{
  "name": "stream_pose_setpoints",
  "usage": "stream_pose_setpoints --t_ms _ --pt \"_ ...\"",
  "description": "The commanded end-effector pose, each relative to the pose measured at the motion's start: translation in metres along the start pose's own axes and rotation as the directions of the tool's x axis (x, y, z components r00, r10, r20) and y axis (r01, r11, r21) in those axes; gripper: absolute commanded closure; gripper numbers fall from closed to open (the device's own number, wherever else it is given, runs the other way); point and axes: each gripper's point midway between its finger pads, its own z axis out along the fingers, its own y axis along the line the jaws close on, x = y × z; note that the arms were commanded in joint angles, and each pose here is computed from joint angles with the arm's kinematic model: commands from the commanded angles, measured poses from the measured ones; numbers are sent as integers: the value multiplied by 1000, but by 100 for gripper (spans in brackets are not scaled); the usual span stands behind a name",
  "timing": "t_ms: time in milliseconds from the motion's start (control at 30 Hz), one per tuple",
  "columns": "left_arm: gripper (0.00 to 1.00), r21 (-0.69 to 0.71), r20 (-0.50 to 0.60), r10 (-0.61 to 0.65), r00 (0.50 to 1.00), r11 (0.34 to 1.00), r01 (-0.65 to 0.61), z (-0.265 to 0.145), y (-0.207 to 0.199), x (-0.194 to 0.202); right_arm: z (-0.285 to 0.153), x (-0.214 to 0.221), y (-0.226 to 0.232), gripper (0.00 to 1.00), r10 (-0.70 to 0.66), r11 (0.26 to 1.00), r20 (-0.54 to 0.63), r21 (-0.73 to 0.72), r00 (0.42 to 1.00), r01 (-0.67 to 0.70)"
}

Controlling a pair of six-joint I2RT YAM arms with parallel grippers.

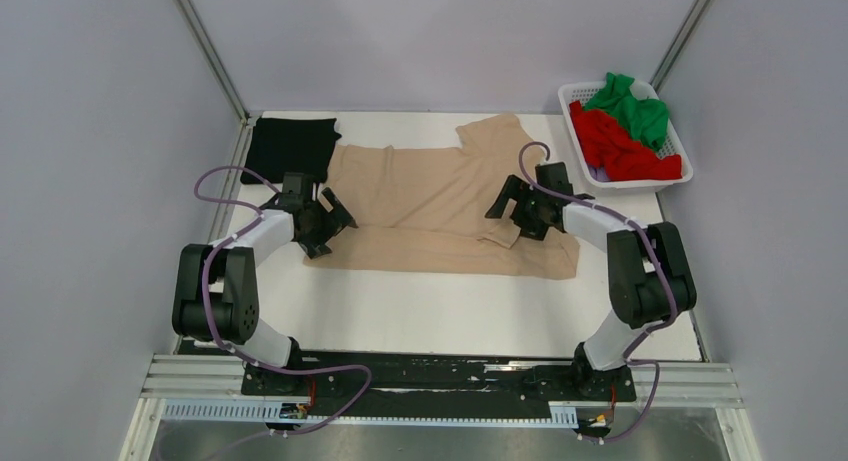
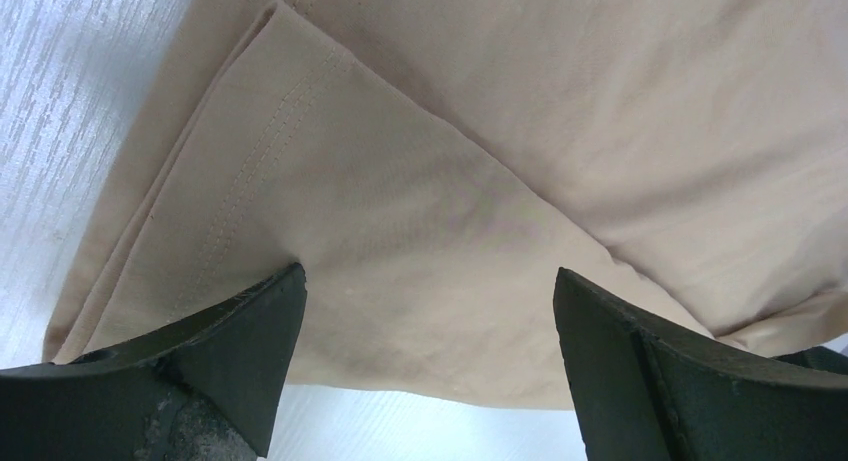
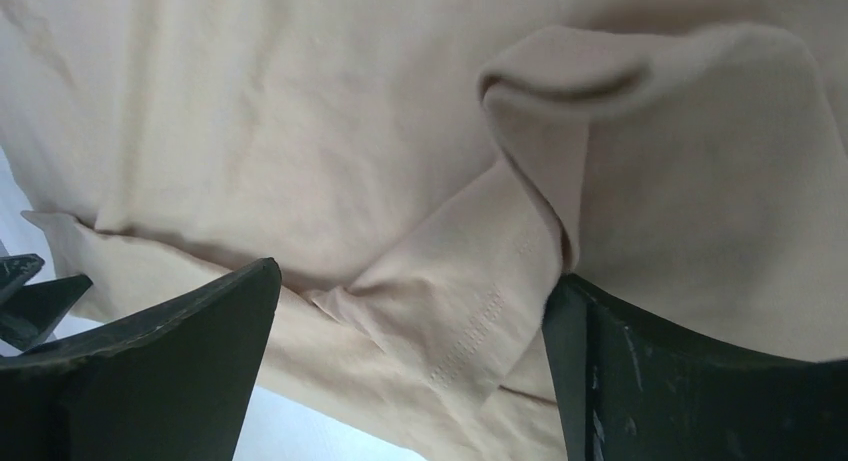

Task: Fold and stack the t-shirts
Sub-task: Fold the flattened tshirt in 1/3 of the way

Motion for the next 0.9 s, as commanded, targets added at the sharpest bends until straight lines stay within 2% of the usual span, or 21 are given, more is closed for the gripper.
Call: stream_pose_setpoints --t_ms 0,133,367,467,600,733,867 --pt "0 -4 32 24 999 1000 -24 1 0 -9 9 -42 43 0 -35 996 98 -78 995 43" --pt "0 -21 27 20 999 1000 -19 1 2 -8 19 -62 68 0 -13 995 122 -96 992 25" --pt "0 -29 56 16 998 999 -14 -12 -2 -15 20 -107 81 0 221 975 236 -74 946 -209" --pt "0 -23 72 20 997 1000 -18 -18 -3 -17 3 -114 85 0 200 979 276 -80 940 -185" --pt "0 12 75 30 997 999 -31 -20 -11 -19 -20 -101 67 0 115 993 307 -15 945 -116" --pt "0 62 56 55 997 996 -59 -16 -29 -13 -31 -57 31 0 49 994 232 82 971 -70" --pt "0 87 41 101 994 991 -104 -5 -44 -6 -36 -20 -9 0 42 981 191 178 981 -76"
